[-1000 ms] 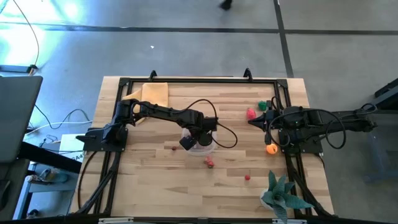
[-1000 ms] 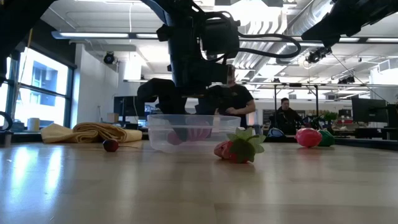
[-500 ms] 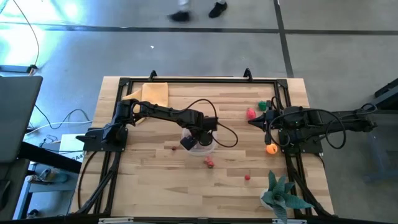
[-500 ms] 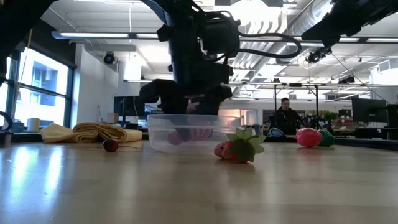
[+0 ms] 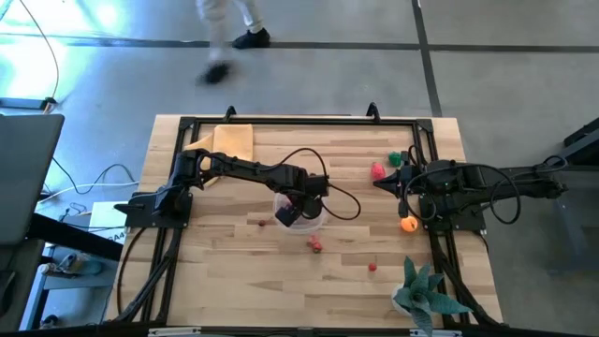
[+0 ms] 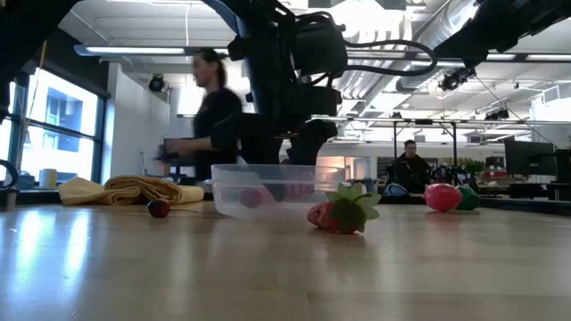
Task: Pick and placing Produce into tupperware
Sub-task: Put the onion into the transparent bin
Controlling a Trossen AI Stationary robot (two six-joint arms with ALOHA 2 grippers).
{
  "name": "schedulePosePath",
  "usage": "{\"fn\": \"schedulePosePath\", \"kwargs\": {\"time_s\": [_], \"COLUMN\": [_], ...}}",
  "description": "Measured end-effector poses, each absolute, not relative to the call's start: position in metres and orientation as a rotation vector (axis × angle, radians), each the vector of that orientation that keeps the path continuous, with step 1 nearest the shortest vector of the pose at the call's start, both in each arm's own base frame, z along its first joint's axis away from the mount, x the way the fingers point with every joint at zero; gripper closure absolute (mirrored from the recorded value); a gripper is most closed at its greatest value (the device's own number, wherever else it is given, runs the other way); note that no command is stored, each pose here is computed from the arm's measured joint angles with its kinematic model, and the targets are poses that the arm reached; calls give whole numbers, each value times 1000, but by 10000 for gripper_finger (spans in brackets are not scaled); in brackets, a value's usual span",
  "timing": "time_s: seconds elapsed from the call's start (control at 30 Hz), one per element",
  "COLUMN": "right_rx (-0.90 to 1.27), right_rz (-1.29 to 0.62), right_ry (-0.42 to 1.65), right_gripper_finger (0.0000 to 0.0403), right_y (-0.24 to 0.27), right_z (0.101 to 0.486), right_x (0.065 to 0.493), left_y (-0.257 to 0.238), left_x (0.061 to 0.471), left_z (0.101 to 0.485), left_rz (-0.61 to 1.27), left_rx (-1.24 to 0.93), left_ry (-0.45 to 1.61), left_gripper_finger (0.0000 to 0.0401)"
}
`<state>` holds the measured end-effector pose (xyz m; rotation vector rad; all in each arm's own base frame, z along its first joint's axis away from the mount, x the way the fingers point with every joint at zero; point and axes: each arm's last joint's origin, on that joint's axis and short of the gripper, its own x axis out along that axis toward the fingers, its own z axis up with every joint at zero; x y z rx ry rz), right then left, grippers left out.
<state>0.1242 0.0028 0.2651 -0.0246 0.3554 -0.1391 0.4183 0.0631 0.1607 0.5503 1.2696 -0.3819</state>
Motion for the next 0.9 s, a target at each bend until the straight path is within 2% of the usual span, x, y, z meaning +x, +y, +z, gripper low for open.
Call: {"fn": "schedulePosePath", "kwargs": {"time_s": [0.9], "right_rx": [-25], "right_rz": [-139], "right_ry": [355], "right_gripper_finger": [394], "right_y": [3], "right_z": [265], "right_x": [124], "left_y": [63], "left_x": [418], "left_z": [161], "left_rz": [-347], "left_rx": [522], "left_ry": [1278], "left_gripper_finger": [139]}}
